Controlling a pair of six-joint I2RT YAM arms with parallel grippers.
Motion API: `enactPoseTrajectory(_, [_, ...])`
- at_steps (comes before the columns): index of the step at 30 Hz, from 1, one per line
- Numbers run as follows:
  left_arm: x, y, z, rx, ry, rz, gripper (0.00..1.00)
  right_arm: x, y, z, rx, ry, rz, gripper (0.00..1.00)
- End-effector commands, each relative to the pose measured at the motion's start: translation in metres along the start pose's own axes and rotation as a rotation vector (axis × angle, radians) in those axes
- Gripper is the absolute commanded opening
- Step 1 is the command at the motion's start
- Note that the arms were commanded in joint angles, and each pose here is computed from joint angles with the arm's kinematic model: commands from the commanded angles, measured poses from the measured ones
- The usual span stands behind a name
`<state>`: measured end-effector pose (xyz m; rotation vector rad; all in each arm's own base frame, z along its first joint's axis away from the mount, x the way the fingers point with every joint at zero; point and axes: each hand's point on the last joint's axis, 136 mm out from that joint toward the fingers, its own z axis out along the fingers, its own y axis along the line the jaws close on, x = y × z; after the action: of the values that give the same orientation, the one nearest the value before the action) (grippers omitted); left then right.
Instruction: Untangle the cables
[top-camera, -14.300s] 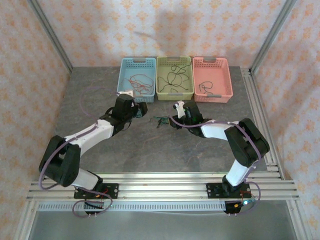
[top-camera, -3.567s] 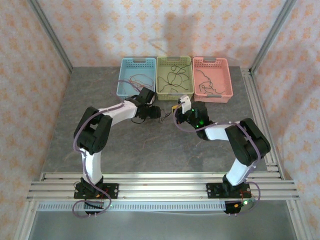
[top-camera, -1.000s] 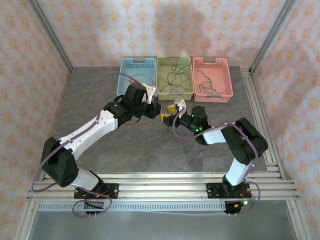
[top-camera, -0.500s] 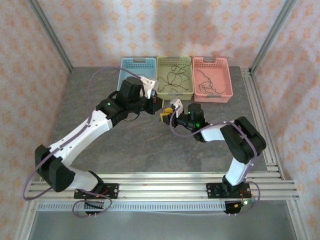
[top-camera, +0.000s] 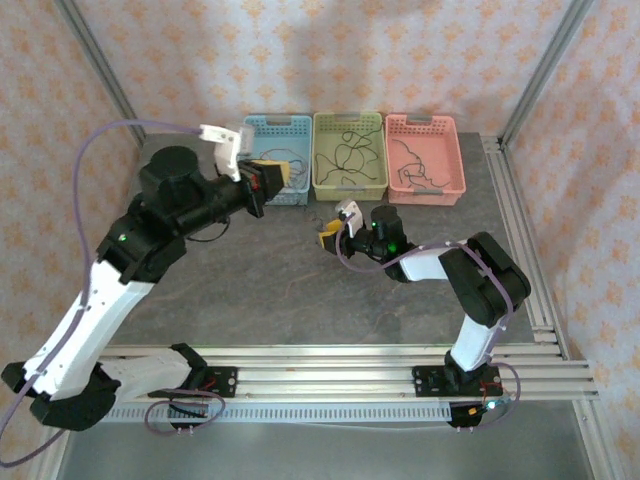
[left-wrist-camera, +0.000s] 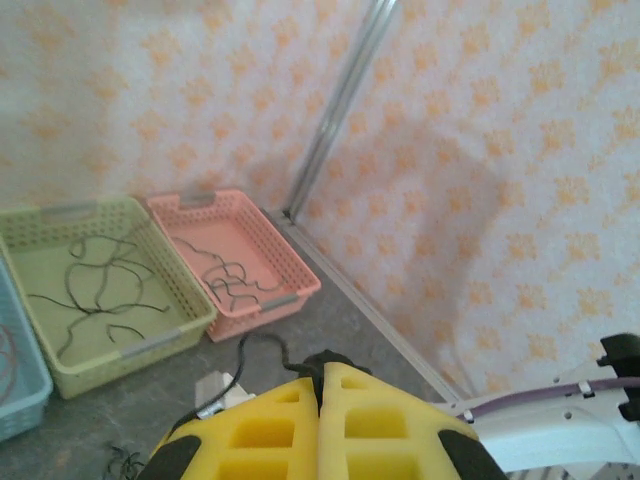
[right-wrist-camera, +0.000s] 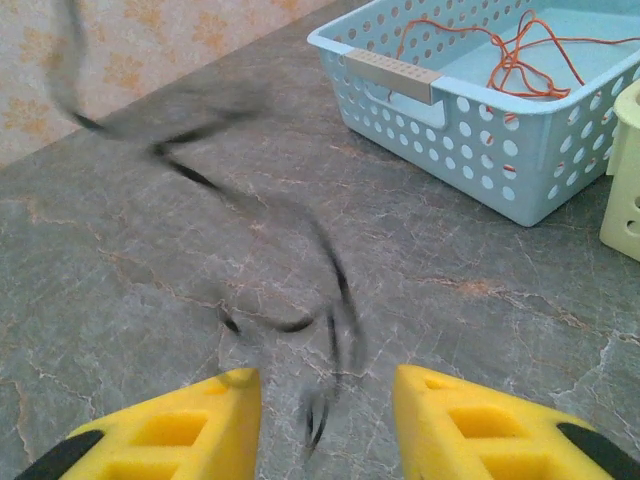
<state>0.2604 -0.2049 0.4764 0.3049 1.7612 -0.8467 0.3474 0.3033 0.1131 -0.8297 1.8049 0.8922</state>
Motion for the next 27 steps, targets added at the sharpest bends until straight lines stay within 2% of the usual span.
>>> enactPoseTrajectory(1, [-0.022, 0.006, -0.03, -0.091, -0.074, 0.029, 0.0, -0.006, -0.001, 0.005, 0.001, -0.003, -0.027, 0.4])
enactPoseTrajectory(5, [-0.036, 0.002, -0.053, -0.1, -0.129, 0.043, 0.0, -0.006, -0.003, 0.005, 0.017, 0.0, -0.035, 0.39])
enactPoseTrajectory(7, [-0.034, 0.004, -0.054, -0.111, -0.12, 0.04, 0.0, -0.007, -0.005, 0.004, 0.03, -0.002, -0.037, 0.35])
enactPoseTrajectory(10, [-0.03, 0.008, -0.05, -0.123, -0.111, 0.037, 0.0, -0.006, -0.005, 0.005, 0.028, 0.002, -0.035, 0.34])
enactPoseTrajectory(11, [-0.028, 0.009, -0.048, -0.125, -0.107, 0.034, 0.0, -0.007, -0.005, 0.004, 0.026, -0.002, -0.037, 0.35])
enactPoseTrajectory(15, [-0.024, 0.012, -0.039, -0.13, -0.094, 0.026, 0.0, -0.01, 0.005, 0.003, -0.015, -0.029, -0.048, 0.51])
enactPoseTrajectory(17, [-0.023, 0.014, -0.035, -0.138, -0.088, 0.022, 0.0, -0.013, 0.013, 0.002, -0.043, -0.048, -0.062, 0.55])
enactPoseTrajectory(27, [-0.019, 0.036, -0.002, -0.229, -0.061, 0.007, 0.0, -0.011, 0.051, 0.006, -0.159, -0.064, -0.159, 0.63])
